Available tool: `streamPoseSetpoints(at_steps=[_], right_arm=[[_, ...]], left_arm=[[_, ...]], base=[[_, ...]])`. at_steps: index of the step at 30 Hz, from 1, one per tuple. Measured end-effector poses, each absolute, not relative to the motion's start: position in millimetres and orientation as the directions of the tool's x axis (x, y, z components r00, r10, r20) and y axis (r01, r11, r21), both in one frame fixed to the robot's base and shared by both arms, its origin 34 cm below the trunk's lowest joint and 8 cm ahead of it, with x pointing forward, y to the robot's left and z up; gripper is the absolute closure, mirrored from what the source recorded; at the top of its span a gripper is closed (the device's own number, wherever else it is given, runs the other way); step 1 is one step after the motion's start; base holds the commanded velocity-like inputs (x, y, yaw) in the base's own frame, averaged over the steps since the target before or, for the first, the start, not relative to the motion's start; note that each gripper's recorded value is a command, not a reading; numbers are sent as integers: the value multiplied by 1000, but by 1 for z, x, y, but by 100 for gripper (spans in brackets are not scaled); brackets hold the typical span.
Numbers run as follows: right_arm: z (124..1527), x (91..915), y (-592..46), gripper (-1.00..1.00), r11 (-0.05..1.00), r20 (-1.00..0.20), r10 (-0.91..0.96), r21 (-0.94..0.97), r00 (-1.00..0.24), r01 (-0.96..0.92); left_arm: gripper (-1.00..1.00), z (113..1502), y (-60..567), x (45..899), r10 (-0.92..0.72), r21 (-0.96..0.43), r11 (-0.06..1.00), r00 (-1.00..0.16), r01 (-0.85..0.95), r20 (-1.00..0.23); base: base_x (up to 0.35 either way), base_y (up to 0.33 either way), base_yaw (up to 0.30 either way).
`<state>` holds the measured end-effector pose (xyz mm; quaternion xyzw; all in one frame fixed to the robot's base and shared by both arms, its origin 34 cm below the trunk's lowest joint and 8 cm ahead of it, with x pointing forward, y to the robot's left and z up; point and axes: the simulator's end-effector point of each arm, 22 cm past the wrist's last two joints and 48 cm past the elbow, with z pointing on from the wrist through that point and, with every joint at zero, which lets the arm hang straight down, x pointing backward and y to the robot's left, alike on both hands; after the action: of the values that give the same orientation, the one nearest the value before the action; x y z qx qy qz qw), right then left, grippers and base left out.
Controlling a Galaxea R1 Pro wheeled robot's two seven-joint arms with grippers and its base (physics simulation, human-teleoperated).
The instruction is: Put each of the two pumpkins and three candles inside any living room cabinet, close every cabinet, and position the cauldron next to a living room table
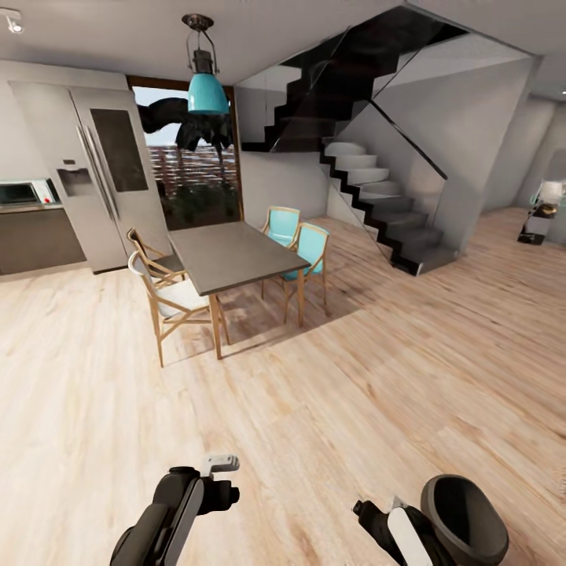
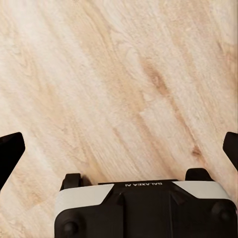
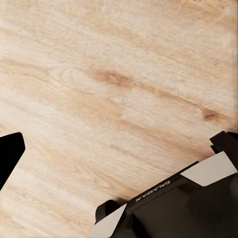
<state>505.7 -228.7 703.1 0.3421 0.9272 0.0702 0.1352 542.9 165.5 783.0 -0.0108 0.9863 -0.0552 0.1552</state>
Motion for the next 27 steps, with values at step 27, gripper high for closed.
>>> streamPoseSetpoints(at_steps=[27], right_arm=[[724, 496, -244, -100, 722, -201, 692, 229, -694, 653]], left_arm=[[-100, 806, 167, 535, -40, -111, 994, -948, -5, -317]], base=[[0, 0, -239]])
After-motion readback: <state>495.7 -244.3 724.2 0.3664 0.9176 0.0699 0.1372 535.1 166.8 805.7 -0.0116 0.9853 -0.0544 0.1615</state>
